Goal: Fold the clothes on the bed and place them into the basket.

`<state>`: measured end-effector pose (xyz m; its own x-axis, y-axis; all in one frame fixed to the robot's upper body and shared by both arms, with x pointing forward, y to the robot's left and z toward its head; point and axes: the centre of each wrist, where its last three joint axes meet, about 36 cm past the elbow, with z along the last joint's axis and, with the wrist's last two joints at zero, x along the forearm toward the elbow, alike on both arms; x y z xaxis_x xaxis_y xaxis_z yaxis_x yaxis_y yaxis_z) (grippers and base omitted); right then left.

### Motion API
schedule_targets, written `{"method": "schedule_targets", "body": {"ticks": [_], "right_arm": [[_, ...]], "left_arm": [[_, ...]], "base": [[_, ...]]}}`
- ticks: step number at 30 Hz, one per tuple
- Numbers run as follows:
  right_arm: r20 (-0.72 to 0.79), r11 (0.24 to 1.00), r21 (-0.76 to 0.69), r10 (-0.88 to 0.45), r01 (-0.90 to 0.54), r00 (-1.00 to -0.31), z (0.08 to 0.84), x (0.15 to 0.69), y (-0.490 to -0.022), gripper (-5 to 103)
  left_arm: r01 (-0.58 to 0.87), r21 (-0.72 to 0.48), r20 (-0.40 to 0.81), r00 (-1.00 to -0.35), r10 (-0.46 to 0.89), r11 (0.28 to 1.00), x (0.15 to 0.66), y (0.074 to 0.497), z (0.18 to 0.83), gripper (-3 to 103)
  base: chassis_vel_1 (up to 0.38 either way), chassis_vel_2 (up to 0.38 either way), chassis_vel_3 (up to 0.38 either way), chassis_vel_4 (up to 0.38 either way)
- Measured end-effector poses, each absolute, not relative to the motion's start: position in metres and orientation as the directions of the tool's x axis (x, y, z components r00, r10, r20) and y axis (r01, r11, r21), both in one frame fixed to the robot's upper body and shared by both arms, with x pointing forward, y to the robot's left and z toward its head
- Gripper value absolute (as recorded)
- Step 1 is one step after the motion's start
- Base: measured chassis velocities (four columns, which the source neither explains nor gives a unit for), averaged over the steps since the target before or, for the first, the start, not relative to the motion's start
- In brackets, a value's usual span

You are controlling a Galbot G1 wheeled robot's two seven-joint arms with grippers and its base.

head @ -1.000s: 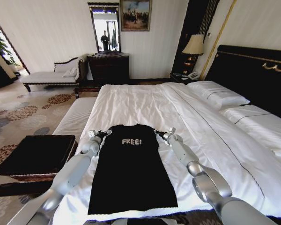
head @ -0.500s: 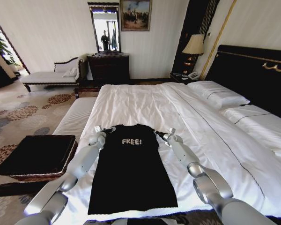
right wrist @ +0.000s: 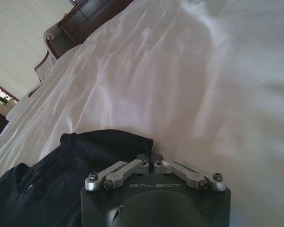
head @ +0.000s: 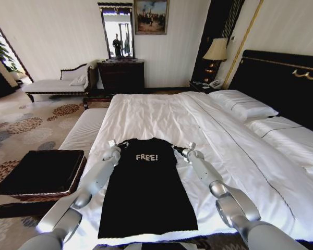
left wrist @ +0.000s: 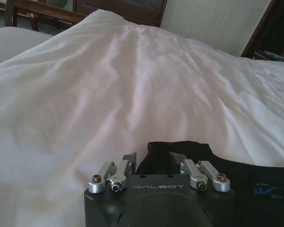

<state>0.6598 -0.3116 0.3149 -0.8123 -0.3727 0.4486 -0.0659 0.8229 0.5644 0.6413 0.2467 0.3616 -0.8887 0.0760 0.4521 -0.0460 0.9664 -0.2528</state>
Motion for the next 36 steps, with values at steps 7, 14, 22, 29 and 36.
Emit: {"method": "schedule_targets", "body": {"ticks": [7, 14, 22, 29, 36], "right_arm": [[0.448, 0.821, 0.568, -0.369, -0.059, -0.814, 0.313, 0.657, -0.312, 0], [0.457, 0.825, 0.562, -0.362, -0.052, -0.812, 0.309, 0.653, -0.319, 0], [0.444, 0.824, 0.563, -0.365, -0.062, -0.818, 0.314, 0.654, -0.32, 0], [0.391, 0.831, 0.538, -0.396, -0.142, -0.831, 0.341, 0.66, -0.306, 0], [0.322, 0.842, 0.502, -0.396, -0.199, -0.86, 0.381, 0.681, -0.298, 0]], "left_arm": [[-0.052, -0.255, 0.454, -0.888, 0.072, 0.966, 0.643, 0.245, 0.358, 17], [-0.059, -0.248, 0.444, -0.894, 0.06, 0.967, 0.646, 0.252, 0.364, 2], [-0.06, -0.231, 0.428, -0.903, 0.046, 0.971, 0.646, 0.268, 0.374, 2], [-0.059, -0.212, 0.405, -0.914, 0.032, 0.976, 0.651, 0.28, 0.387, 2], [-0.057, -0.21, 0.37, -0.929, 0.026, 0.976, 0.664, 0.287, 0.411, 2]], "base": [[0.0, 0.0, 0.0, 0.0], [0.0, 0.0, 0.0, 0.0], [0.0, 0.0, 0.0, 0.0], [0.0, 0.0, 0.0, 0.0], [0.0, 0.0, 0.0, 0.0]]}}
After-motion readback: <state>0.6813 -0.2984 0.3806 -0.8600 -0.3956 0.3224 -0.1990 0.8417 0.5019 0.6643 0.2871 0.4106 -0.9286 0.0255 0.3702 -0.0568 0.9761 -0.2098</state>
